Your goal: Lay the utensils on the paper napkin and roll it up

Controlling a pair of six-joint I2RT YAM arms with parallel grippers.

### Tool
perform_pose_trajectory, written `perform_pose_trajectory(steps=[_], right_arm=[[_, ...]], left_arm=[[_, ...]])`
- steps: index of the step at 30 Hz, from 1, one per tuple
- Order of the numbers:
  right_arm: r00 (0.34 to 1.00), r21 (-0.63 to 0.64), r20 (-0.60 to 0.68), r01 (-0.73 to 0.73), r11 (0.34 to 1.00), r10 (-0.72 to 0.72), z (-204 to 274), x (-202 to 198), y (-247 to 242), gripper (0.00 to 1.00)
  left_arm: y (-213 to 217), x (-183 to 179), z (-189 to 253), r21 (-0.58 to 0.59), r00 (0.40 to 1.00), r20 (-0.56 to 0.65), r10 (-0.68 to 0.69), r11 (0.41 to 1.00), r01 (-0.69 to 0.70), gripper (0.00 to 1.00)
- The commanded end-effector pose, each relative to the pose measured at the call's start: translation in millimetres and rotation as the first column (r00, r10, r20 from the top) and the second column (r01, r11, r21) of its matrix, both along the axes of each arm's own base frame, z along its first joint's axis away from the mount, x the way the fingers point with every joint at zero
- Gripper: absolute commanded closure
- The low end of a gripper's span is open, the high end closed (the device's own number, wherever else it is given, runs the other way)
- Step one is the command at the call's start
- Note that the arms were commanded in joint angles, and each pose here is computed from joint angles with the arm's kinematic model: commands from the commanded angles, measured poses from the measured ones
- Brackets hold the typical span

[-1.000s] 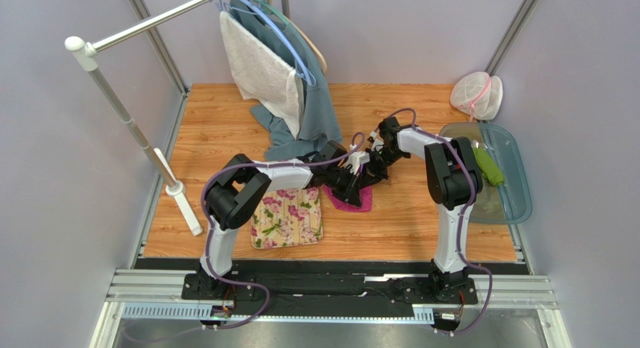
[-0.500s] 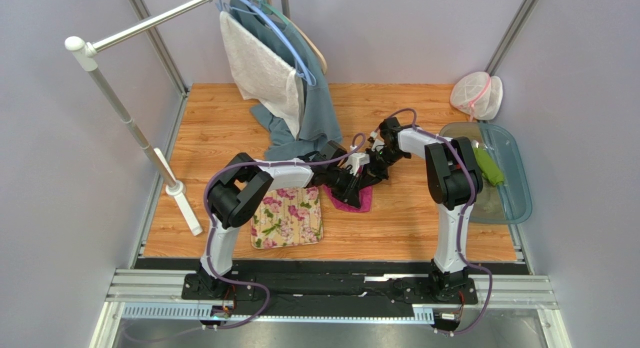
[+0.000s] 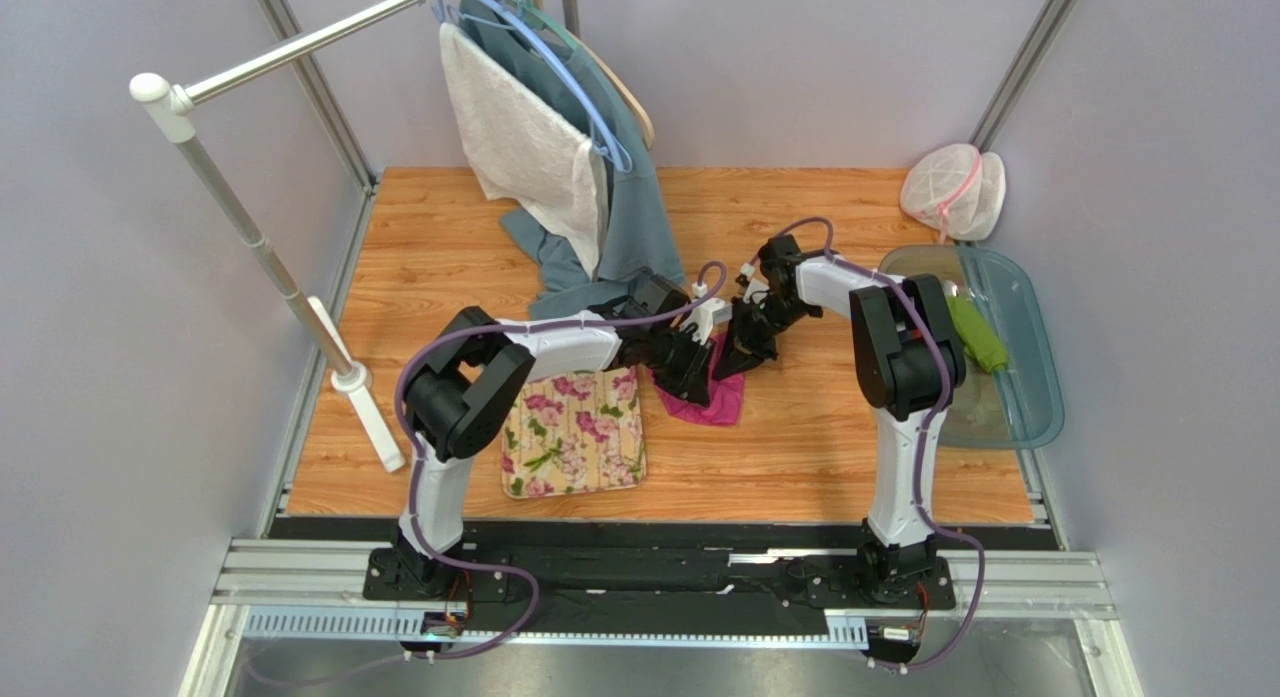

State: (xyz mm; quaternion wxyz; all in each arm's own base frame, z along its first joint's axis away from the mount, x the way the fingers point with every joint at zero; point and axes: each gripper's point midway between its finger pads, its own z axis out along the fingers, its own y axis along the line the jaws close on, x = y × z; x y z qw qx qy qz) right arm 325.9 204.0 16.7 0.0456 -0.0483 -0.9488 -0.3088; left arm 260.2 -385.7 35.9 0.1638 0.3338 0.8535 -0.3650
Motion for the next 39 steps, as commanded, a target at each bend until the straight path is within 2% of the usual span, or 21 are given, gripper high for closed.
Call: perform_pose_trajectory(steps=[1, 3, 5, 7, 8, 10, 11, 12, 16, 21, 25, 31, 39], right_arm=[[1.000, -0.109, 0.013, -0.008, 0.994, 0.009, -26, 0, -19, 0.95], [1.000, -0.108, 0.012, -0.009, 0.994, 0.011, -26, 0, -19, 0.95], [1.000, -0.109, 0.013, -0.010, 0.994, 0.012, -27, 0, -19, 0.95], [1.000, -0.108, 0.014, -0.012, 0.994, 0.013, -28, 0, -19, 0.96], [1.000, -0.108, 0.012, -0.013, 0.994, 0.015, -29, 0, -19, 0.96], [1.000, -0.107, 0.014, -0.021, 0.994, 0.023, -30, -1, -19, 0.97], [1.000, -0.110, 0.017, -0.023, 0.994, 0.025, -30, -1, -20, 0.97], [0.999, -0.111, 0.021, -0.031, 0.993, 0.033, -31, -1, -20, 0.97], [0.998, -0.114, 0.036, -0.040, 0.993, 0.045, -32, 0, -22, 0.98], [0.998, -0.120, 0.037, -0.049, 0.992, 0.054, -35, -2, -24, 0.98], [0.997, -0.124, 0.039, -0.061, 0.990, 0.066, -36, -4, -25, 0.98], [0.997, -0.133, 0.036, -0.070, 0.989, 0.075, -38, -8, -27, 0.99], [0.996, -0.142, 0.036, -0.070, 0.987, 0.076, -37, -9, -30, 0.99]], left_arm=[[3, 10, -21, 0.085, 1.000, 0.006, -0.004, 0.996, 0.003, 0.78], [10, 13, -28, 0.130, 1.000, 0.008, 0.006, 0.991, -0.007, 0.80], [16, 11, -28, 0.123, 1.000, -0.011, 0.013, 0.992, -0.011, 0.77], [13, 15, -4, 0.032, 1.000, 0.005, 0.022, 0.999, -0.022, 0.73], [22, 15, -4, 0.014, 0.997, -0.037, 0.064, 0.998, -0.064, 0.65], [25, 22, 23, -0.064, 0.995, -0.043, 0.096, 0.993, -0.098, 0.56], [34, 26, 26, -0.071, 0.988, -0.070, 0.134, 0.988, -0.139, 0.47], [35, 27, 40, -0.096, 0.988, -0.058, 0.141, 0.985, -0.146, 0.43], [51, 39, 54, -0.065, 0.982, -0.003, 0.187, 0.980, -0.187, 0.32], [71, 64, 47, 0.073, 0.962, 0.079, 0.260, 0.961, -0.265, 0.32], [72, 76, 43, 0.111, 0.962, 0.124, 0.242, 0.960, -0.256, 0.29], [69, 77, 21, 0.170, 0.977, 0.077, 0.201, 0.962, -0.212, 0.28], [64, 56, -5, 0.199, 0.986, -0.037, 0.162, 0.968, -0.152, 0.33]])
